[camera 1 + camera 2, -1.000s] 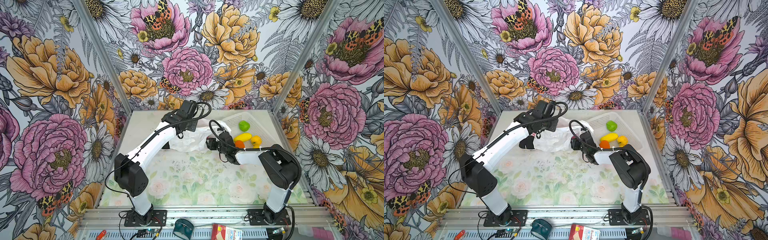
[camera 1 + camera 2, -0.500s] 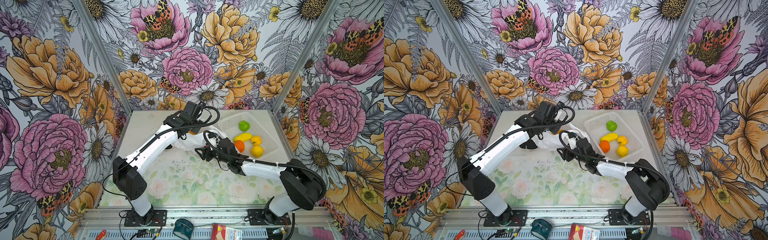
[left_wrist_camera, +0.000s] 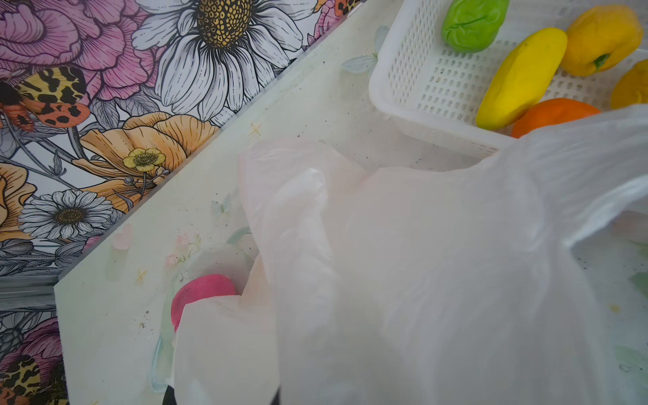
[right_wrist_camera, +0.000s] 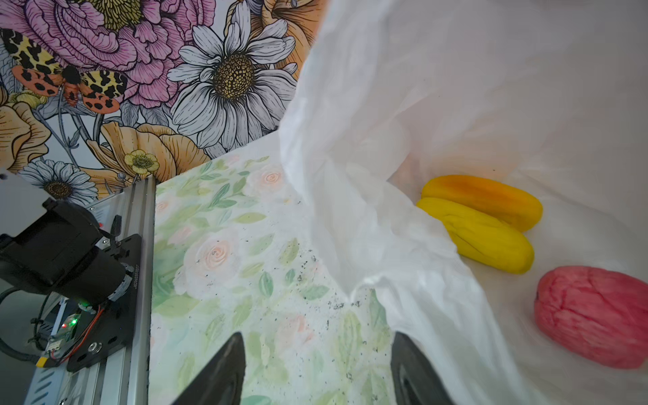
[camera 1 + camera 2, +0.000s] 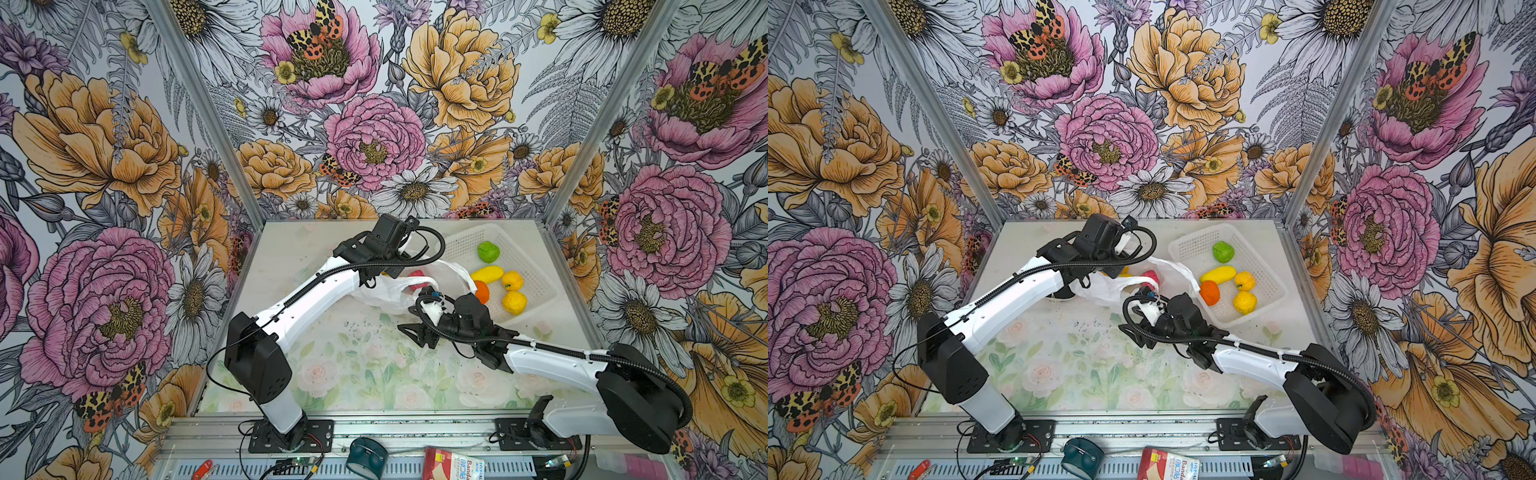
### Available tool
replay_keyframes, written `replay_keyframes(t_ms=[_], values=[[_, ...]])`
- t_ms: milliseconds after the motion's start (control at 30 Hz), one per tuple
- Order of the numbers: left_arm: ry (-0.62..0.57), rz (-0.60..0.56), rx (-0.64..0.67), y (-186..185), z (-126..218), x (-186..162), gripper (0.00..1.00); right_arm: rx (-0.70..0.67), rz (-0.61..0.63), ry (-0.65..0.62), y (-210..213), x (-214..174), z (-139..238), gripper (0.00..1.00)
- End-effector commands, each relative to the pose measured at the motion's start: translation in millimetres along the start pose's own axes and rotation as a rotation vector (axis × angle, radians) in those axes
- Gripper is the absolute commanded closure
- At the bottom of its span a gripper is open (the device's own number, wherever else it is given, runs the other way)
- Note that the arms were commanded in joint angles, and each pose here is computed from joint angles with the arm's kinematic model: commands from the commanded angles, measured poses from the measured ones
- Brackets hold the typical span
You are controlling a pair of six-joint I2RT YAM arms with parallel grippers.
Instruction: Untie the knot of the plastic bag and take out the fruit
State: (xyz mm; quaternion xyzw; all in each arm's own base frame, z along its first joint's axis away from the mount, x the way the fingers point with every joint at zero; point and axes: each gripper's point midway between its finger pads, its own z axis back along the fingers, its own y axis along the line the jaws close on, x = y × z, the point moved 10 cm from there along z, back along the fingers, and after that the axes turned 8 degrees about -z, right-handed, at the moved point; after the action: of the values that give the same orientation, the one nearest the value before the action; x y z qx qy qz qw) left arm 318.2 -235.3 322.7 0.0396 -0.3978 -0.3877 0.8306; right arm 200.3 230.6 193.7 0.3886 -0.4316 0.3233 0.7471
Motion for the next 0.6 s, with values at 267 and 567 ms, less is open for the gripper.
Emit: replay_keyframes(t_ms=[267,567], values=[[-0.098,0.005,-0.01,0,16,4,1.0,-0.275,-0.052,-0.225,-46,-5,58,0.68],[-0.128,0.01,-0.077,-6,17,8,1.0,-0.371,-0.109,-0.116,-71,-11,24,0.78]])
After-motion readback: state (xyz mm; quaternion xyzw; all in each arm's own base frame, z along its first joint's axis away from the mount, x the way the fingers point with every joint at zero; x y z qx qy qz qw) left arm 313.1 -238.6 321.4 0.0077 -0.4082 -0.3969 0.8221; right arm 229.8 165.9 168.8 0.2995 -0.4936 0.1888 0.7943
